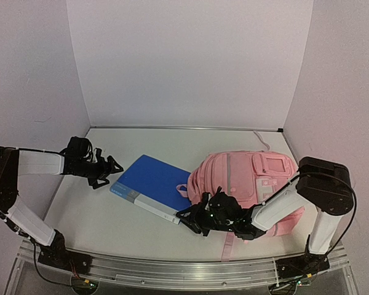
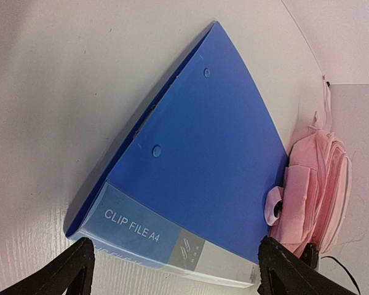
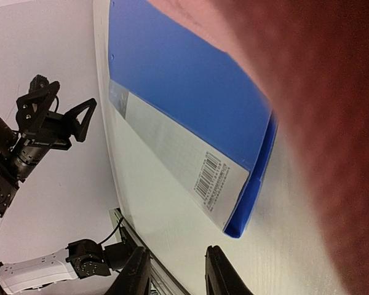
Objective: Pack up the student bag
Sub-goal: Pick up the files from the center of the board.
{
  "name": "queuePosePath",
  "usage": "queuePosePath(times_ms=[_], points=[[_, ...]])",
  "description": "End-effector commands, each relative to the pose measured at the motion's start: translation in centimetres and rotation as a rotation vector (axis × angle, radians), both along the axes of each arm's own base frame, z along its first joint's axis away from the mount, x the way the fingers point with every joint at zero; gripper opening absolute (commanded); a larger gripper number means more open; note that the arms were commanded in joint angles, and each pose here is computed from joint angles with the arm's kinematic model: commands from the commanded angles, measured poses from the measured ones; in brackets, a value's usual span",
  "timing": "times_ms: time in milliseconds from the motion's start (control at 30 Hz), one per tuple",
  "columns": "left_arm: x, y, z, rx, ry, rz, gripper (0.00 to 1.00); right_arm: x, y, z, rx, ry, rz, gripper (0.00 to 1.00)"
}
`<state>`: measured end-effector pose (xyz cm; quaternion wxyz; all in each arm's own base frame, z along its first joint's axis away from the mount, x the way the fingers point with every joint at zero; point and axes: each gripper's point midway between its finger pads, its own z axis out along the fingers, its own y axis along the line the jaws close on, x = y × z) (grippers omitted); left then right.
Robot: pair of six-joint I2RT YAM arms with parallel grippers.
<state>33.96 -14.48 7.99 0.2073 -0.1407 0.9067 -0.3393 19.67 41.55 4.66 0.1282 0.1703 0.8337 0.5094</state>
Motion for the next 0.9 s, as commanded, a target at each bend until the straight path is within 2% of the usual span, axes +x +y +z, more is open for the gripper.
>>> queuePosePath(times_ms=[0, 533, 700, 867], points=[[1.4, -0.5, 1.6, -0.029, -0.066, -0.024, 0.92, 1.0, -0.5, -0.9, -0.019, 0.034, -0.087, 0.33], [1.9, -1.3, 1.1, -0.065, -0.049, -0.053, 0.92, 1.4, -2.8, -3.8, -0.171, 0.109, -0.182, 0.34], [1.7, -1.4, 0.6, -0.068, -0.039, -0.060, 0.92, 1.7, -3.1, -3.7, -0.208, 0.077, -0.183, 0.35], [1.5, -1.7, -0.2, -0.084, -0.018, -0.071, 0.92, 2.7, -1.0, -2.0, -0.174, -0.013, -0.135, 0.32]])
